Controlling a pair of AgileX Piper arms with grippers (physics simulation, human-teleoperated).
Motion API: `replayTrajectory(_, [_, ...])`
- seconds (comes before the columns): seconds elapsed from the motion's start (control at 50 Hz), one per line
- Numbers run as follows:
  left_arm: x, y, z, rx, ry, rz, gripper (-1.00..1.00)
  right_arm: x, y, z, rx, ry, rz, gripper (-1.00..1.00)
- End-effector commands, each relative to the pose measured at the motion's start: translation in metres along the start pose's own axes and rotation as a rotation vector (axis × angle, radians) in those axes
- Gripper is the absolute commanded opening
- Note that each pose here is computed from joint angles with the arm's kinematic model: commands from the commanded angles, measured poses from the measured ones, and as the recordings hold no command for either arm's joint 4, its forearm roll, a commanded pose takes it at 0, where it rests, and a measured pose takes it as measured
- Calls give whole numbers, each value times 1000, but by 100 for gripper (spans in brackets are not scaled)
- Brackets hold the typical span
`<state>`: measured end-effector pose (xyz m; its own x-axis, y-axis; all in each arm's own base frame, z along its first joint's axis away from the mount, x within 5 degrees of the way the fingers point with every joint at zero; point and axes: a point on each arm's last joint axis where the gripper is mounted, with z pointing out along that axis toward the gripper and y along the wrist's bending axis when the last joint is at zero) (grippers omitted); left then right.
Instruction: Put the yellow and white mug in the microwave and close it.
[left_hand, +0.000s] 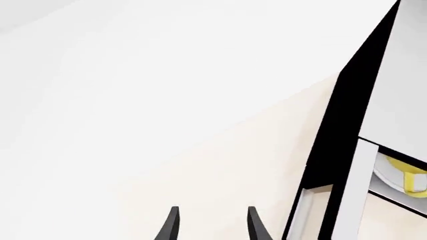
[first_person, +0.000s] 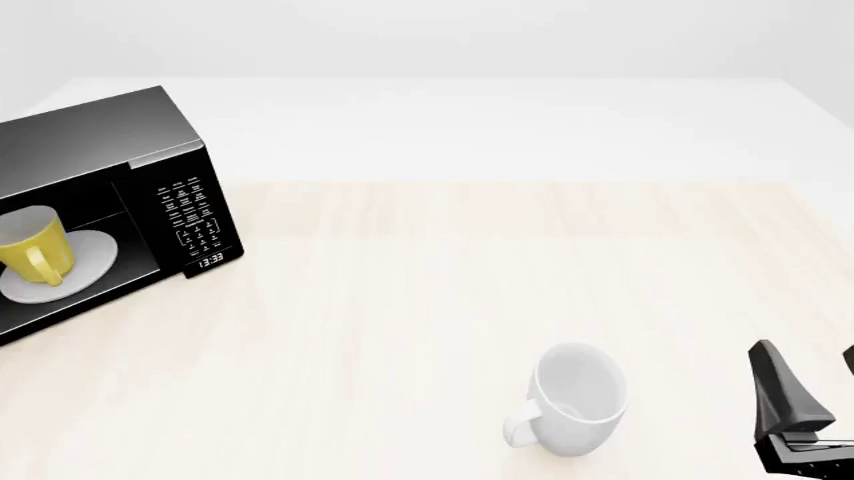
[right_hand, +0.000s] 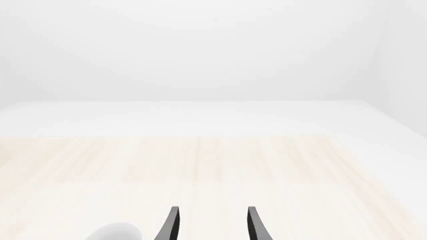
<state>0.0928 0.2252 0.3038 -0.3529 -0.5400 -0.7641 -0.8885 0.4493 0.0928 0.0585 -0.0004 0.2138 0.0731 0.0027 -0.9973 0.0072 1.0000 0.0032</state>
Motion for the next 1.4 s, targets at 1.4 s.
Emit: replayTrajectory(1.4, [33,-85,77,217,174,150,100,0,0,0,0,0,0,100])
